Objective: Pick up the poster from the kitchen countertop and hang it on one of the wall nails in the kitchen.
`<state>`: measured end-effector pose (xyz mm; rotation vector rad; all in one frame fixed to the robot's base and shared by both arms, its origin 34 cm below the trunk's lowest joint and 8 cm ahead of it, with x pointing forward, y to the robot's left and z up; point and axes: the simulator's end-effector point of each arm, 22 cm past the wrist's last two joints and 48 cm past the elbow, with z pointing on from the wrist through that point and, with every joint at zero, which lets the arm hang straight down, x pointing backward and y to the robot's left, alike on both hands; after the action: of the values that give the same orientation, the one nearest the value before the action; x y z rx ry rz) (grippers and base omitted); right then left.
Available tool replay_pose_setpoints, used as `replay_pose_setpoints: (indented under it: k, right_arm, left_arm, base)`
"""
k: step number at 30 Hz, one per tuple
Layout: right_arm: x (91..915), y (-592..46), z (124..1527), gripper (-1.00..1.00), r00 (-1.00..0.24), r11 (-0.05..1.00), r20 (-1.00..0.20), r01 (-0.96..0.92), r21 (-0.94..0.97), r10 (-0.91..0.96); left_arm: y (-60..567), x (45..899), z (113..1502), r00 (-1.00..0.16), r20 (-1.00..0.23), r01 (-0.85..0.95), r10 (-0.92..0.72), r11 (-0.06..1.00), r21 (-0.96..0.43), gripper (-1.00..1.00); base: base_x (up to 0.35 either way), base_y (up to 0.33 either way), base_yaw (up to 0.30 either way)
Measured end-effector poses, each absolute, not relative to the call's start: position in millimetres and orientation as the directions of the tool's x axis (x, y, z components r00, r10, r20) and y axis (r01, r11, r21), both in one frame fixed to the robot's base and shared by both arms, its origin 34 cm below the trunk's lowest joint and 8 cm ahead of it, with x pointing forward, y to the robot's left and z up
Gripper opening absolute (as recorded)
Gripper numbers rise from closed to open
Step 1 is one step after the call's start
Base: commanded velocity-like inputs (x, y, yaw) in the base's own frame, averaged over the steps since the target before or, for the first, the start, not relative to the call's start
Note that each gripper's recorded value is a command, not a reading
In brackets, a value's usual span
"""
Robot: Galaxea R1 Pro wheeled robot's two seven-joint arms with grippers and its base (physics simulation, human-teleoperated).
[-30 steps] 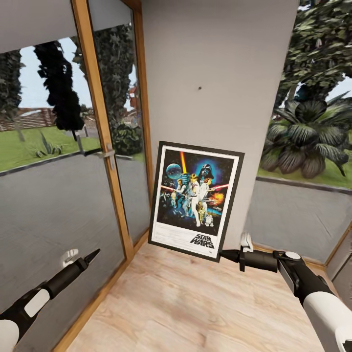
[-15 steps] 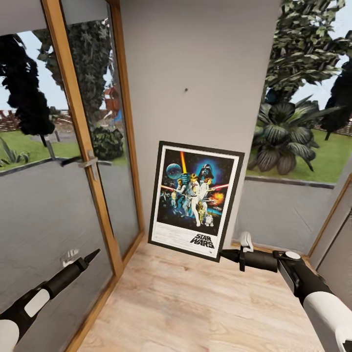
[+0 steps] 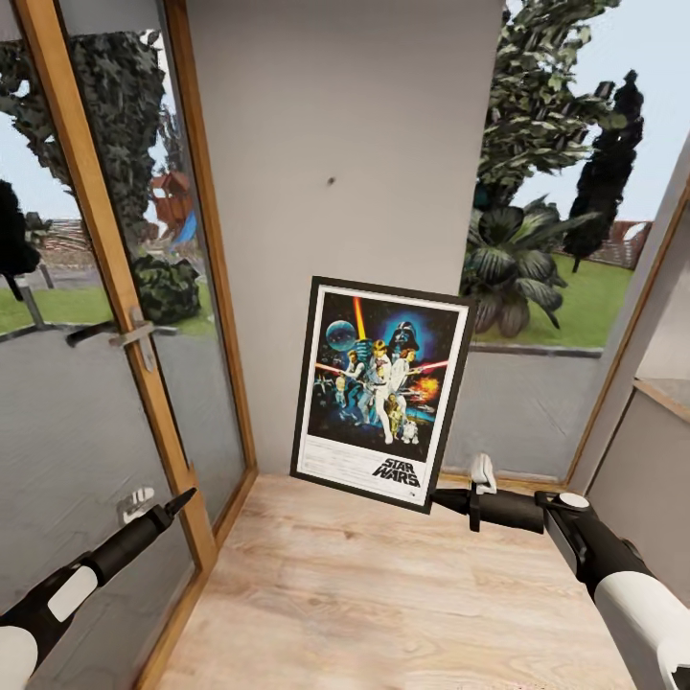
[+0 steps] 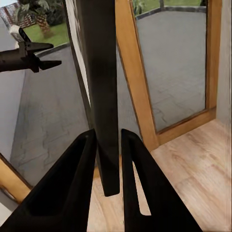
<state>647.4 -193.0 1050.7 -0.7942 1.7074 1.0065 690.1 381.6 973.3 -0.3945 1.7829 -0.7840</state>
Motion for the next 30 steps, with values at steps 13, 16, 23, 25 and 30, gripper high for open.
replay_pose_setpoints:
  k: [13, 16, 23, 25, 30]
  right_arm:
    - [646.8, -192.6, 1054.0, -1.00, -0.316, 0.446, -0.947, -0.857, 0.258, -0.059]
    - [646.8, -192.7, 1054.1, -1.00, -0.316, 0.446, -0.947, -0.857, 0.258, -0.059]
    - [646.4, -192.5, 1054.6, -1.00, -0.315, 0.444, -0.947, -0.858, 0.258, -0.058]
    - [646.2, -192.3, 1055.2, -1.00, -0.314, 0.442, -0.948, -0.859, 0.258, -0.058]
    - [645.5, -193.2, 1055.7, -1.00, -0.316, 0.439, -0.947, -0.860, 0.260, -0.057]
  left_arm:
    - [381.7, 690.0, 977.3, -0.344, -0.713, 0.115, -0.611, 0.726, -0.678, 1.00]
    - [381.7, 690.0, 977.2, -0.344, -0.713, 0.115, -0.611, 0.726, -0.678, 1.00]
    - [381.4, 690.1, 977.3, -0.345, -0.713, 0.116, -0.611, 0.726, -0.678, 1.00]
    - [380.8, 690.0, 977.1, -0.345, -0.712, 0.116, -0.611, 0.726, -0.678, 1.00]
    - [372.3, 684.0, 960.6, -0.370, -0.689, 0.090, -0.624, 0.714, -0.695, 1.00]
  base:
    - [0.001, 0.001, -0.167]
    - [0.000, 0.000, -0.011]
    - [0.000, 0.000, -0.002]
    - [0.000, 0.000, 0.000]
    - [0.000, 0.000, 0.000]
